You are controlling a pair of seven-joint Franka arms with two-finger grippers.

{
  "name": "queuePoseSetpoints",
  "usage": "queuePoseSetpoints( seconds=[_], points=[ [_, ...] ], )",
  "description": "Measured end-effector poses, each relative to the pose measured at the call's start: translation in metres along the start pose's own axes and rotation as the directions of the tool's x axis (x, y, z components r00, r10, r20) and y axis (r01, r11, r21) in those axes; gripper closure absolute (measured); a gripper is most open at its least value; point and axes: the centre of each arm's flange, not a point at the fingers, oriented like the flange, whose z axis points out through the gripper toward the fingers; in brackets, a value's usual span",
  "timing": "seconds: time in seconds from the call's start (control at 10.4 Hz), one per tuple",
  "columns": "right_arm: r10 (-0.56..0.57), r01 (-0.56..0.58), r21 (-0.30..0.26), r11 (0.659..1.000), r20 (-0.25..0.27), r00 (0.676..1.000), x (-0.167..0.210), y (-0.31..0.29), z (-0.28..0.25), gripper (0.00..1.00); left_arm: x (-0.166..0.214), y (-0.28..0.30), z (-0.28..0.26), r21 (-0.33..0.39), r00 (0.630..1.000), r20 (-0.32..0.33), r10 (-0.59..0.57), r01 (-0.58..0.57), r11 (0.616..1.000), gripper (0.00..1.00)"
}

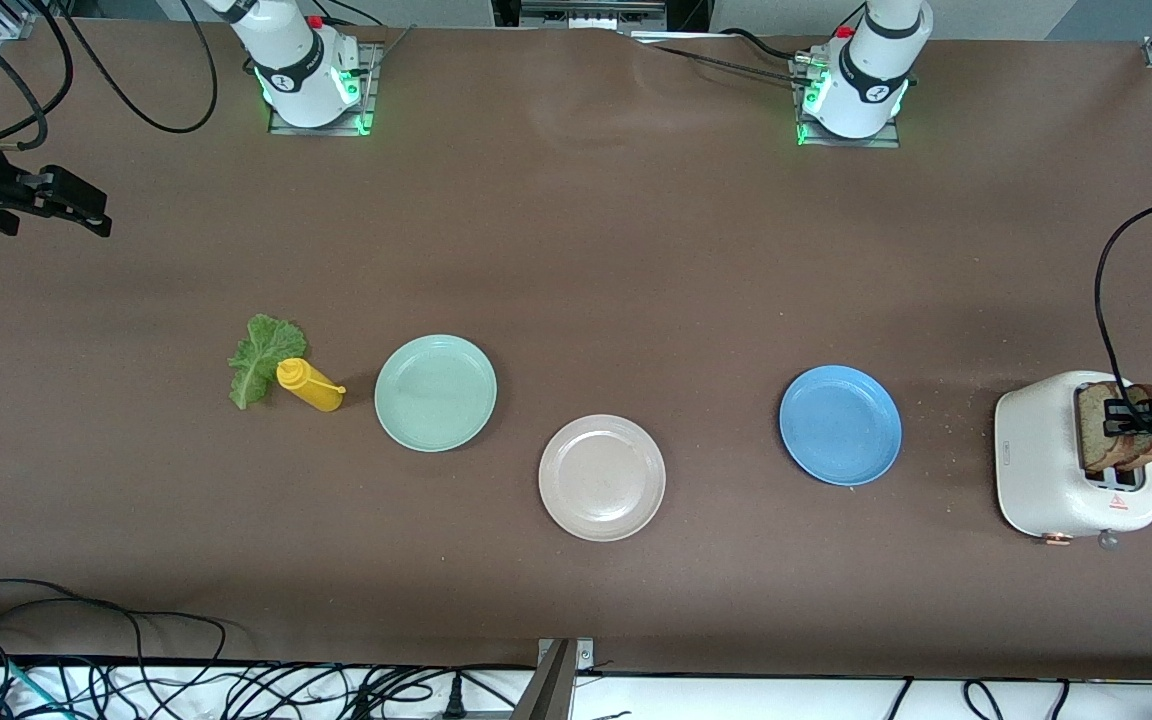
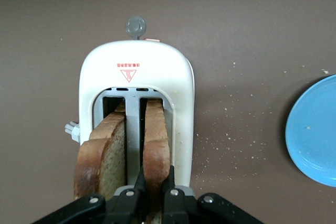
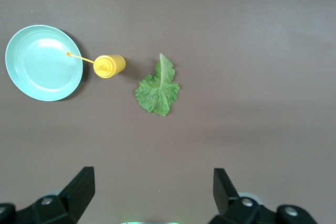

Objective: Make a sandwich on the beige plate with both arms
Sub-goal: 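Lift the bread slice out and lay it on the beige plate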

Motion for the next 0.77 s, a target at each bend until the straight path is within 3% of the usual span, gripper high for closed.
queuePoseSetpoints(
  seconds=[0.19,0.48,0.77],
  points=[
    [0.001,-0.001,0.000,1.000,0.000,1.000,0.000,0.000,0.000,0.00,-0.004,0.009,-0.038,-0.007,1.000,0.005,0.008,-0.008,1.000,0.91],
    [0.003,-0.003,0.000,1.000,0.001,1.000,0.000,0.002,0.000,0.00,-0.006,0.047,-0.098,-0.118,1.000,0.003,-0.031,0.031,0.993,0.91],
    [0.011,-0.011,0.000,1.000,0.001,1.000,0.000,0.006,0.000,0.00,0.017,0.185,-0.119,-0.251,0.964,0.055,-0.258,0.264,0.931,0.91]
  ],
)
